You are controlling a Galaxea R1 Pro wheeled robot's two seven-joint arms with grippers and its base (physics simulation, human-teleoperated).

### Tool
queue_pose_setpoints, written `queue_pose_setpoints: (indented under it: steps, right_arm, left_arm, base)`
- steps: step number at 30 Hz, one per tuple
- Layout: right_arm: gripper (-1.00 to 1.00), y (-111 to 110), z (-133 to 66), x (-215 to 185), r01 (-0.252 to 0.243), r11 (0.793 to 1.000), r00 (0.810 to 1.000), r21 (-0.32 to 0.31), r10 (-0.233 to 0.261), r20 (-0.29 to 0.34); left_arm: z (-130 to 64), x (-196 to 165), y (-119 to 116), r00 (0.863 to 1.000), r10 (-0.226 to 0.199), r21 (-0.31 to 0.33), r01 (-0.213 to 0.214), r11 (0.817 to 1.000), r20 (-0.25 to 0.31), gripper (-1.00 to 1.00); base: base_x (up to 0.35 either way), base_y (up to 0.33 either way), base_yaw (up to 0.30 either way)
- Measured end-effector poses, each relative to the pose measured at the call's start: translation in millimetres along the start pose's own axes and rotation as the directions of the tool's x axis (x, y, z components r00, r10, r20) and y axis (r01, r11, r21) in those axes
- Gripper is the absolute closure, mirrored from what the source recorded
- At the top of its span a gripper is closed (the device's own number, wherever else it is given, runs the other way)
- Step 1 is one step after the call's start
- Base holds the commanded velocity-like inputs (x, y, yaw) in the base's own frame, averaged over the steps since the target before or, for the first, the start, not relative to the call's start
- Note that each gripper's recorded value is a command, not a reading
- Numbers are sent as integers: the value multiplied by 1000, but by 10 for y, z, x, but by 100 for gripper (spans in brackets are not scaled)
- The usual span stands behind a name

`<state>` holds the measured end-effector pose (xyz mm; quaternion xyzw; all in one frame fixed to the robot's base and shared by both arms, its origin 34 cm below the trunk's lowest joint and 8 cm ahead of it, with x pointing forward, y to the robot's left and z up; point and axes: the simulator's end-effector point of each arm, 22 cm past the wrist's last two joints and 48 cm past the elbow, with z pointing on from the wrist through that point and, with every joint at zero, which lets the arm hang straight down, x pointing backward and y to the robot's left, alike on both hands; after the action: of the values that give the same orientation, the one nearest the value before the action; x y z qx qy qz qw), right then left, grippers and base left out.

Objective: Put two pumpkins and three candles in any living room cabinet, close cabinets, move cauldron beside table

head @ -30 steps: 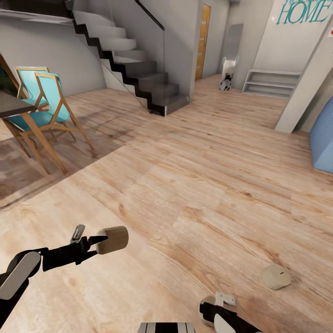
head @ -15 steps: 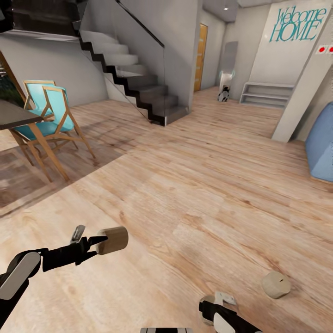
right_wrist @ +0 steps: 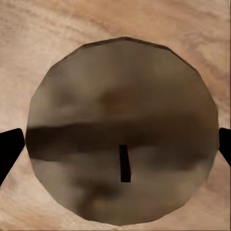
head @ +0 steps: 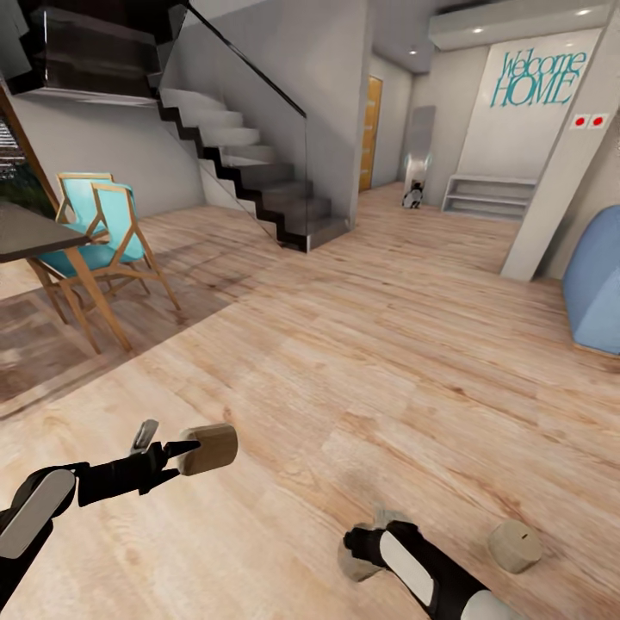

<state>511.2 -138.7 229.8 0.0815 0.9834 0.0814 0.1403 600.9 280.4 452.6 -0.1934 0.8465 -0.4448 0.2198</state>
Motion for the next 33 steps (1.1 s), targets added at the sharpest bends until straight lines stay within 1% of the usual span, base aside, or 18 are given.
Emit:
queue_pose_setpoints:
  steps: [2, 6, 11, 14, 24, 33]
  right_arm:
    - [100, 57, -208, -249, 21, 999, 1000, 26, -22, 14]
    - [100, 172, -683, -724, 38, 997, 998, 62, -41, 57]
    - [100, 470, -1262, -1181, 84, 996, 983, 39, -90, 162]
    - [100, 582, -1466, -1303, 102, 994, 974, 26, -105, 202]
    - [100, 611, -1685, -1410, 115, 993, 961, 37, -121, 249]
    - [100, 690, -1898, -1490, 117, 993, 951, 17, -117, 287]
  left_arm:
    - [-22, -13, -37, 1000, 5, 4, -5, 1000, 5, 100]
    - [-67, -41, -110, 1000, 16, 12, -16, 1000, 15, 100]
    - [-120, -68, -202, 999, 30, 22, -30, 999, 25, 100]
    - [-149, -83, -257, 999, 37, 28, -38, 999, 32, 100]
    - [-261, -131, -435, 997, 62, 45, -64, 997, 55, 100]
    - [-366, -170, -602, 994, 83, 63, -88, 994, 77, 100]
  base:
    - [0, 0, 0]
    - [0, 0, 0]
    - [0, 0, 0]
    - [0, 0, 0]
    - [0, 0, 0]
    - [0, 0, 11]
